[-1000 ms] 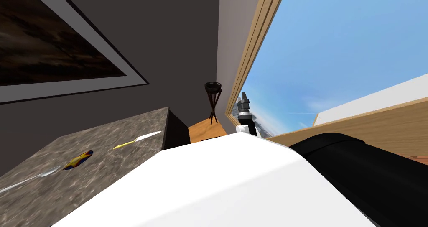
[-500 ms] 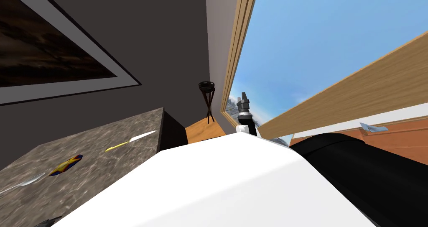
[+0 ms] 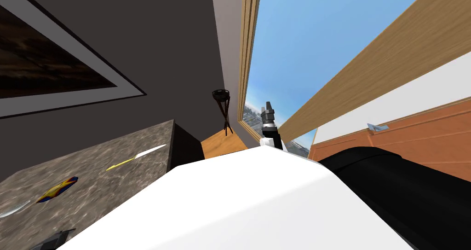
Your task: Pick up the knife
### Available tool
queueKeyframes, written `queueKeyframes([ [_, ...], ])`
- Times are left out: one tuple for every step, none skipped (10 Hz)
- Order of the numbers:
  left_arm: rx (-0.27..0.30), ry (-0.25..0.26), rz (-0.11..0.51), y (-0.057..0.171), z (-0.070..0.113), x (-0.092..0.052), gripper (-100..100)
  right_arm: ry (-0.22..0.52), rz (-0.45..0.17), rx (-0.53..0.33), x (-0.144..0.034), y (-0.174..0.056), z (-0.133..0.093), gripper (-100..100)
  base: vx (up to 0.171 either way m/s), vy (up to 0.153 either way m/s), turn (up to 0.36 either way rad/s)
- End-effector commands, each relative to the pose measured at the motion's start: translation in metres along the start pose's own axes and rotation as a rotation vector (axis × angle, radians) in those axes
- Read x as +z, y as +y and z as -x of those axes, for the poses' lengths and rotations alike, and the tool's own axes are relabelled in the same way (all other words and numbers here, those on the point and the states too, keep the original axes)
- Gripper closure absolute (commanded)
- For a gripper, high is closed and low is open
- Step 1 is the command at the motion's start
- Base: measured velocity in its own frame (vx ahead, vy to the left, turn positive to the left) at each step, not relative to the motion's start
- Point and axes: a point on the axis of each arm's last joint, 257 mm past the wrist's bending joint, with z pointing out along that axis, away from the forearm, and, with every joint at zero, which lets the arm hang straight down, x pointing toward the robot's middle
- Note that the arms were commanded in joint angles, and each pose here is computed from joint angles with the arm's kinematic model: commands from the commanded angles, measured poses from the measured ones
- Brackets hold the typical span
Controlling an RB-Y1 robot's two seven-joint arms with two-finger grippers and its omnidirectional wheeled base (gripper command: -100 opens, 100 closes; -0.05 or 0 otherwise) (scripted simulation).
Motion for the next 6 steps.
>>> queueKeyframes([
  [-0.057,0.015,0.024,-0.003,0.002,0.002,-100,0.000,0.000,0.000,0.000,0.000,0.000,0,-0.116,-0.117,-0.366],
  [-0.072,0.021,0.038,-0.005,-0.001,0.003,-100,0.000,0.000,0.001,0.000,0.000,0.000,0,-0.138,-0.131,-0.370],
  [-0.075,0.036,0.044,-0.011,-0.009,0.003,-100,0.004,0.002,0.005,0.001,0.001,-0.003,0,-0.097,-0.051,0.018],
  [-0.076,0.043,0.041,-0.015,-0.013,0.002,-100,0.005,0.002,0.007,0.001,0.001,-0.003,0,-0.034,-0.024,-0.036],
  [-0.132,0.063,0.065,-0.015,-0.012,0.004,-100,0.005,0.002,0.007,0.001,0.001,-0.003,0,-0.100,-0.105,-0.326],
  [-0.144,0.070,0.085,-0.014,-0.015,0.004,-100,0.010,0.004,0.013,0.001,0.001,-0.006,0,-0.104,-0.102,-0.274],
])
